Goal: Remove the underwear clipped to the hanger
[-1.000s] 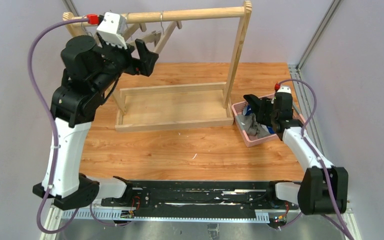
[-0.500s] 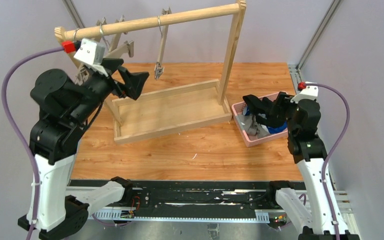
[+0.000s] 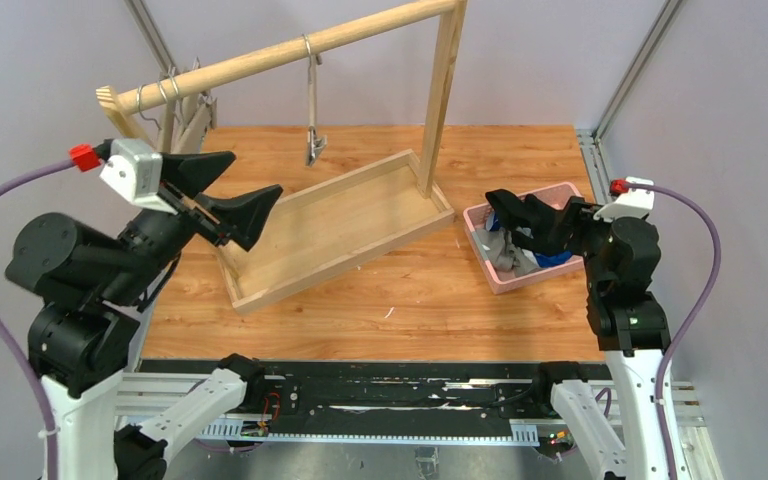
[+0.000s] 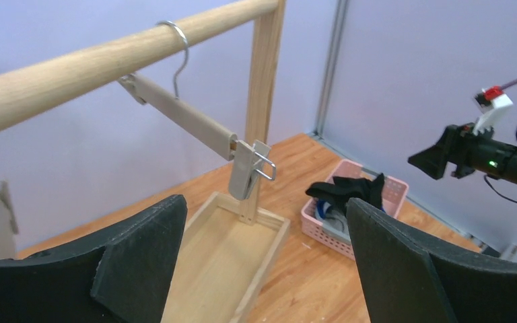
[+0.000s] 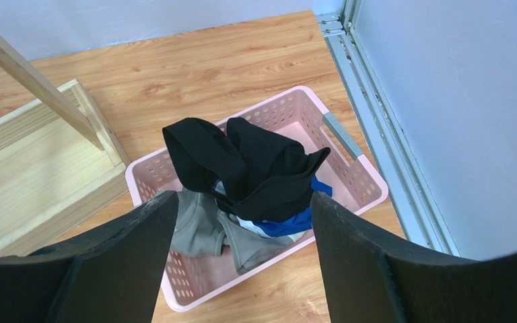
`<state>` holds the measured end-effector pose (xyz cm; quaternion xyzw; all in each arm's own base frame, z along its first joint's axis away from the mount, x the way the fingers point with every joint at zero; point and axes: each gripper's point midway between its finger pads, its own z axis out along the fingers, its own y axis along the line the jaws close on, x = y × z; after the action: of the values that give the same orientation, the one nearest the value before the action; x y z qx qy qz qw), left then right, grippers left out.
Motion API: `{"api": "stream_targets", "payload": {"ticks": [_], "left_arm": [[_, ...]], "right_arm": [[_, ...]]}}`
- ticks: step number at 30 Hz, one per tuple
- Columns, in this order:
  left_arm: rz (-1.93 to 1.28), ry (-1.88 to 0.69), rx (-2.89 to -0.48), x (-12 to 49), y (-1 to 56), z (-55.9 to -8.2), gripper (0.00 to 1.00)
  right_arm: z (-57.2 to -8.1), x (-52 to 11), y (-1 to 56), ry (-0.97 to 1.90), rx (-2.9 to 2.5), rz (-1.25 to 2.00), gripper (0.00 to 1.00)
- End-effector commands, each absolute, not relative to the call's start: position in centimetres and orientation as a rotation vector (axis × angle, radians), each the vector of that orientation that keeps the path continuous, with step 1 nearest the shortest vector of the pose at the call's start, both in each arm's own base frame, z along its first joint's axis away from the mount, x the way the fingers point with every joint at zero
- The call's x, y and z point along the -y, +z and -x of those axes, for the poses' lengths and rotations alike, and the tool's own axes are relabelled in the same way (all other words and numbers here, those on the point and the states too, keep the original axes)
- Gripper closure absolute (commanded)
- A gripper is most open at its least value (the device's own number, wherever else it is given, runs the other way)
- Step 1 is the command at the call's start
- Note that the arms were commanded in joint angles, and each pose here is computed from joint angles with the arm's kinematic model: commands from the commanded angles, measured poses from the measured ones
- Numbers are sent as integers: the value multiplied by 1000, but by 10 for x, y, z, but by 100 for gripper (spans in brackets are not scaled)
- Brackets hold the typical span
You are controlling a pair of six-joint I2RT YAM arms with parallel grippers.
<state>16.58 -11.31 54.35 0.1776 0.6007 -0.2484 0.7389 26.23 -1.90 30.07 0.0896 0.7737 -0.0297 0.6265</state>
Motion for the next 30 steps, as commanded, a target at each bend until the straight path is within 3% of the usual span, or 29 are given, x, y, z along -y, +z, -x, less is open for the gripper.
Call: {"api": "stream_targets", "payload": {"ticks": [1,9,14,23,30], "left_arm": [[-445,-683,-1325,148,540,-189,2],[-576,-919,-1161,176,582,-151,2],[-583,-927,-1110,169,598,-132,2],[-378,-525,-1145,97,607,-134,2],[-47,-113,-1256,5,573,-145,2]], "right_arm": [[-261,21,298,-90,-1802,-188,26],[-263,17,297,-66,-1797,-170,26],[-265,13,294,-44,-1801,-154,26],[-257,14,306,-44,-1733,-160,26],[-238,25,324,-87,-1665,-203,26]]}}
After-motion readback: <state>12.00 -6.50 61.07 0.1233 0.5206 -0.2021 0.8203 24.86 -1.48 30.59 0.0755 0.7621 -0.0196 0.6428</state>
